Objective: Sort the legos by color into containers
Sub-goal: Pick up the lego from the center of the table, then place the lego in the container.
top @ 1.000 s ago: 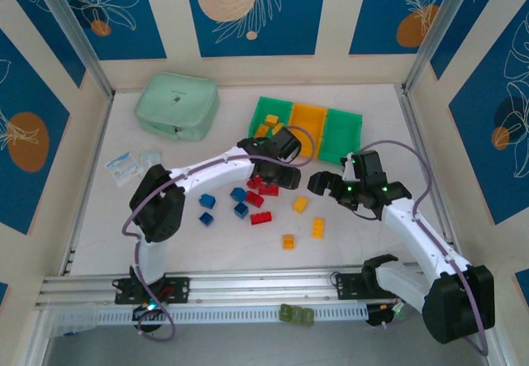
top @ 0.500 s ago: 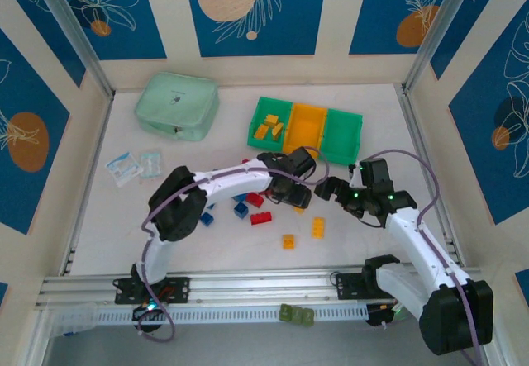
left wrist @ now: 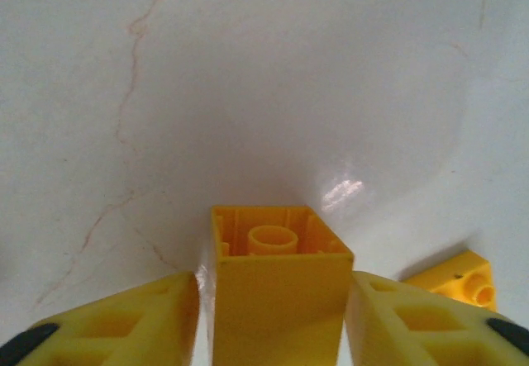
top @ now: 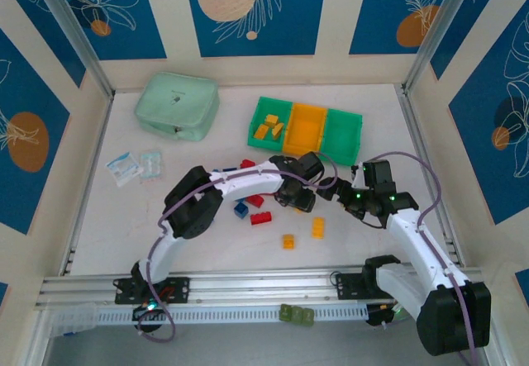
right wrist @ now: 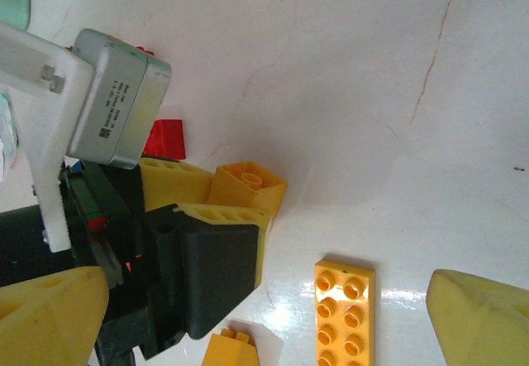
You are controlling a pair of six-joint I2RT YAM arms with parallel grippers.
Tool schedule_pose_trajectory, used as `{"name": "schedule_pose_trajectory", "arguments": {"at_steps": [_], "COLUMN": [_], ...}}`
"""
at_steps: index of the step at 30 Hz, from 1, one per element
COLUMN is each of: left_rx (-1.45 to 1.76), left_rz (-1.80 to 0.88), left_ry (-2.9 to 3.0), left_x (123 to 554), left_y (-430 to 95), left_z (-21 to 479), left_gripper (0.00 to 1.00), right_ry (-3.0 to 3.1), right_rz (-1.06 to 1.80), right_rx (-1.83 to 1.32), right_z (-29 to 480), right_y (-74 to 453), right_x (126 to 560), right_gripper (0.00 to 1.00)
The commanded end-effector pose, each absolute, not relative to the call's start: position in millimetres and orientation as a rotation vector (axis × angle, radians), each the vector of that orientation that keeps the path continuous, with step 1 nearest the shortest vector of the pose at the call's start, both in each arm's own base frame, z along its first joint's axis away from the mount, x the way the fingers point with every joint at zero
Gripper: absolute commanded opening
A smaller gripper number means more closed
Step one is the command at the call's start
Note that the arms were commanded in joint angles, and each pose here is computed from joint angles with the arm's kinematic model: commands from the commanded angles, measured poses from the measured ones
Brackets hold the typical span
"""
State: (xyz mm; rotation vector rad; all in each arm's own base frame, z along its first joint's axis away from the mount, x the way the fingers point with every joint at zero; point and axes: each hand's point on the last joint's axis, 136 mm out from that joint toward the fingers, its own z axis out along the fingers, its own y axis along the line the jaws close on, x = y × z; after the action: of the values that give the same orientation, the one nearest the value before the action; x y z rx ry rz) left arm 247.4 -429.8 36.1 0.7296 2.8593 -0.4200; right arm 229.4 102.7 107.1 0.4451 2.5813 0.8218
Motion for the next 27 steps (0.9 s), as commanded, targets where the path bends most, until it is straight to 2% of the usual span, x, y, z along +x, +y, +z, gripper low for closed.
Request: {"name": "schedule_pose_trajectory", "arguments": {"at_steps": [1, 7, 11, 18, 27], "left_rx": [0.754, 0.75, 0.751, 0.708, 0.533], "left_rz": [-0.347, -0.356, -0.371, -0.372, -0.264], "left_ry": [2.859, 2.817, 2.789, 2.677, 2.563], "left_x": [247, 252, 258, 288, 367], "left_y": [-425, -424, -420, -398, -345], "left_z": [35, 49, 61, 112, 161], "left_gripper": [0.44, 0.31, 0.28, 0.27, 0.28], "right_ry": [2.575, 2.571, 2.561, 2.544, 2.532], "right_rz": [0.863, 0.858, 0.873, 0.852, 0.875], "right_rx": [0.431, 0.414, 0.354, 0.266, 0.21], "right_z": [108, 111, 117, 131, 140], "right_y": [106, 106, 112, 123, 142], "right_x": [226, 228, 231, 240, 258], "right_gripper": [0.99, 0.99, 0.99, 0.99, 0.99]}}
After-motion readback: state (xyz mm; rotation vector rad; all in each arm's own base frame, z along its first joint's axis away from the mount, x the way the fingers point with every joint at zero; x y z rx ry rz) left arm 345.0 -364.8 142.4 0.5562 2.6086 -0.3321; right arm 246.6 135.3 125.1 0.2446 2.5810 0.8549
